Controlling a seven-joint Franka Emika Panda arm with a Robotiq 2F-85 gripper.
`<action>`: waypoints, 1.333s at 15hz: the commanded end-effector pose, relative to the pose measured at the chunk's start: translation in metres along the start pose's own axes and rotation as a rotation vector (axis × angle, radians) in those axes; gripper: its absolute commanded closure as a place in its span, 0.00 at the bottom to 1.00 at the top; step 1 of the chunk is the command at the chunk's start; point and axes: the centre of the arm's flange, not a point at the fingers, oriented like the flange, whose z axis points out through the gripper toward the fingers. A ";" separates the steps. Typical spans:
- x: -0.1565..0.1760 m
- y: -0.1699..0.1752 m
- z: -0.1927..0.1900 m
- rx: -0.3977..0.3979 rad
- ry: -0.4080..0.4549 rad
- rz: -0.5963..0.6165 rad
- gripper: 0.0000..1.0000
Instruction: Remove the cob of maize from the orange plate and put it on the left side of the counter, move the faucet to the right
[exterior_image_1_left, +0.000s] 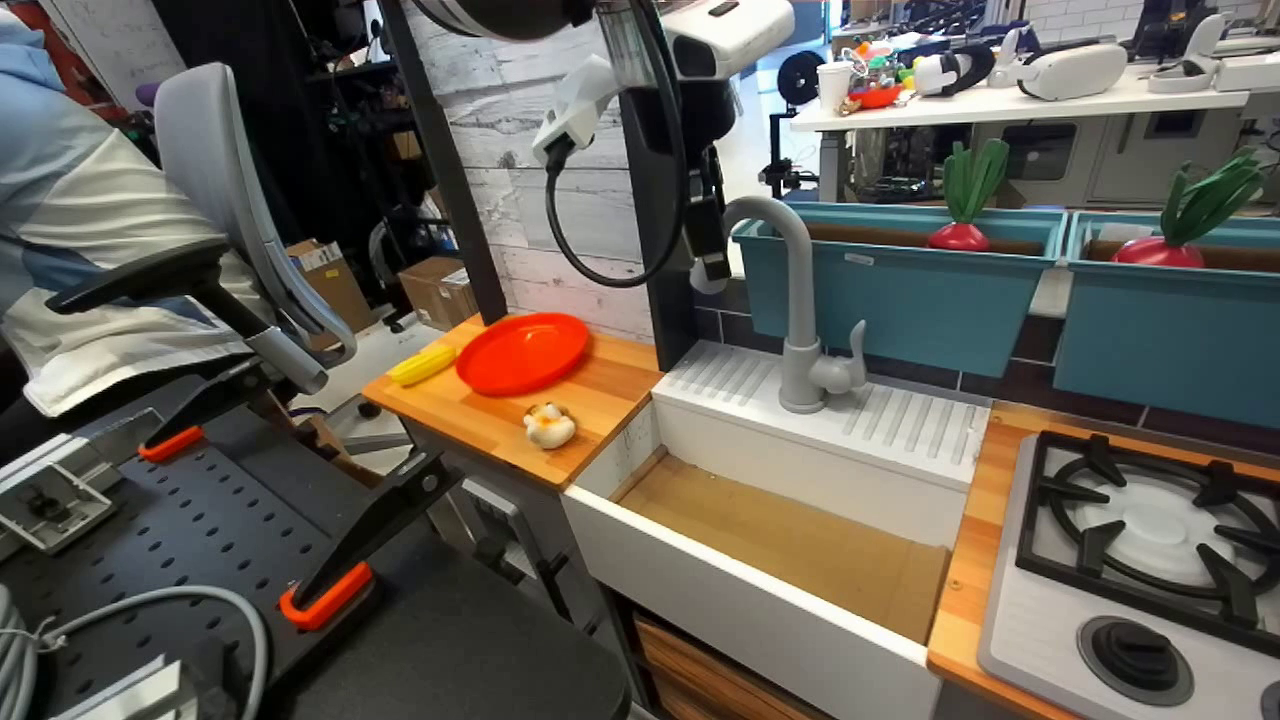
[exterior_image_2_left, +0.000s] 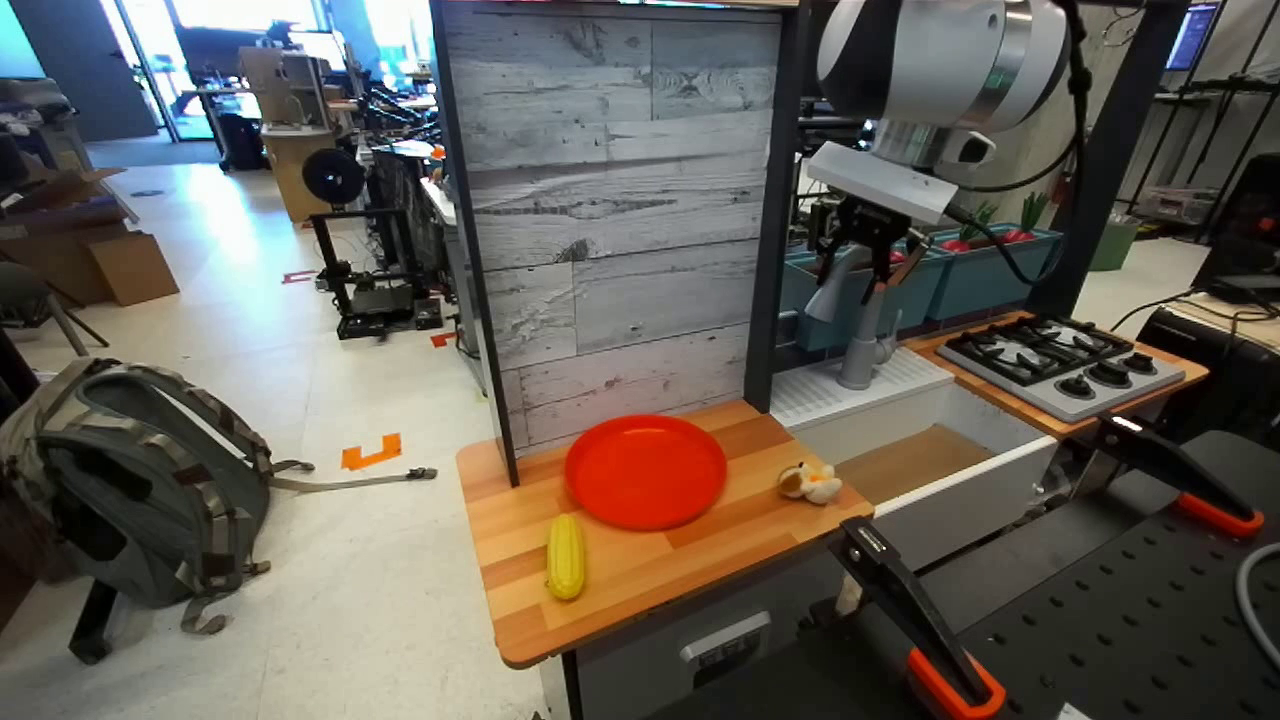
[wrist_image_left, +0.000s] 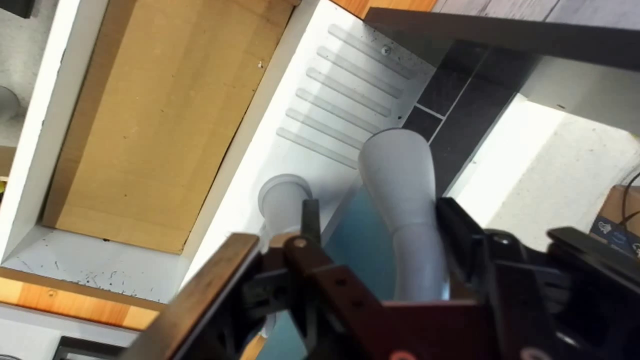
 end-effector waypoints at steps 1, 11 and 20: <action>0.005 -0.005 0.004 0.007 0.017 0.014 0.69; -0.001 -0.011 0.003 0.006 0.021 -0.009 0.62; -0.002 -0.007 0.005 0.003 0.003 -0.021 0.93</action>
